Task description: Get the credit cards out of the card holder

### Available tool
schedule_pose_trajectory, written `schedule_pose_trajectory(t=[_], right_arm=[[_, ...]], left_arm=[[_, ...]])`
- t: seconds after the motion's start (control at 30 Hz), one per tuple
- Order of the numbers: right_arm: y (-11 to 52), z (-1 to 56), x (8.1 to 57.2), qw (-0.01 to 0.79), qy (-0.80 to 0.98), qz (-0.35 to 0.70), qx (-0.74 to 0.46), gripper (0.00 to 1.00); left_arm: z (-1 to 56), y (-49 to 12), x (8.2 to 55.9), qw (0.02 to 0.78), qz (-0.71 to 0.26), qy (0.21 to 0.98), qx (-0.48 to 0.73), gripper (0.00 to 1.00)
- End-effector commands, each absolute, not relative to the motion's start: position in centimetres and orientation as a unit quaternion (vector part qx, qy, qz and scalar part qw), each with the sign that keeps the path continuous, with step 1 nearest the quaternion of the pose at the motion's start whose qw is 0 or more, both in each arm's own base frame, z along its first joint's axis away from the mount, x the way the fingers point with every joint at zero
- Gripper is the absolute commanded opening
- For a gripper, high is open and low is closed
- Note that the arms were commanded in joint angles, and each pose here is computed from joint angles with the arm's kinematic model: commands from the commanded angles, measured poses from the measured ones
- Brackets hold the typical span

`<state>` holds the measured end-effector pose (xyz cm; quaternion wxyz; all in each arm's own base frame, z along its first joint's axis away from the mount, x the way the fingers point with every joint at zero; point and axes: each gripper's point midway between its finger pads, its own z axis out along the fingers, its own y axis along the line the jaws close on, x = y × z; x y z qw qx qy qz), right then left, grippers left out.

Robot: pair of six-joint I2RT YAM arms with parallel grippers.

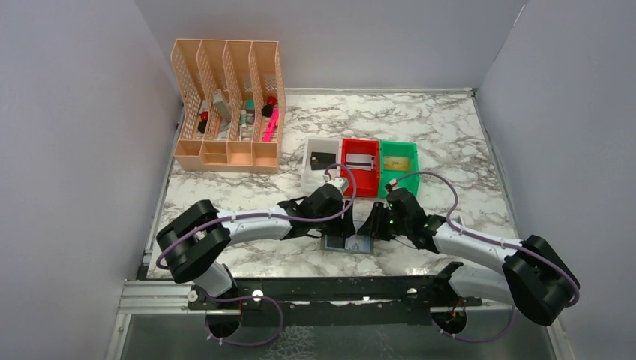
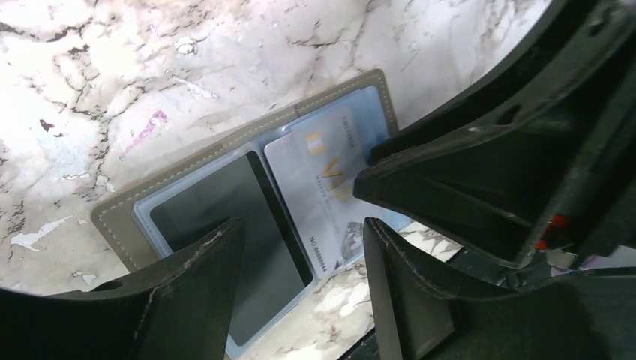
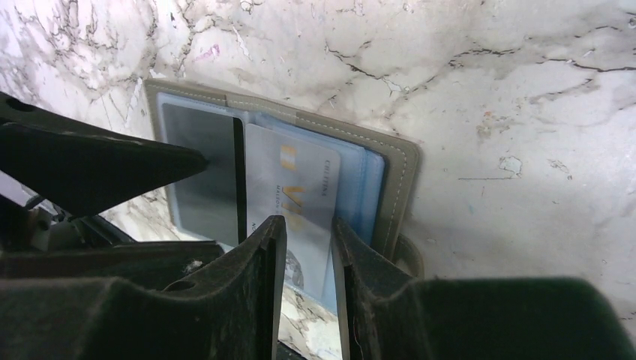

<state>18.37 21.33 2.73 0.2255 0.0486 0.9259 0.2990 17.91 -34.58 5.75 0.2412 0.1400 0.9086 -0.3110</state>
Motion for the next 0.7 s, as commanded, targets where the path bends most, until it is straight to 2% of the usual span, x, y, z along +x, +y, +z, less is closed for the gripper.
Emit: schedule_pose_trajectory(t=[0.0,0.33,0.67], right_arm=[[17.8,-1.1,16.7,0.203,0.954,0.211,0.066,0.34],[17.6,-1.2,16.4,0.201,0.952,0.215,0.083,0.34],[17.5,-1.3,16.3,0.2,0.951,0.214,0.095,0.34]], left_arm=[[3.9,-34.1,17.4,0.225,-0.302,0.916,0.139,0.61],[0.9,-33.1,15.9,0.186,-0.294,0.929,0.123,0.48],[0.0,-33.7,14.9,0.161,-0.327,0.925,0.105,0.43]])
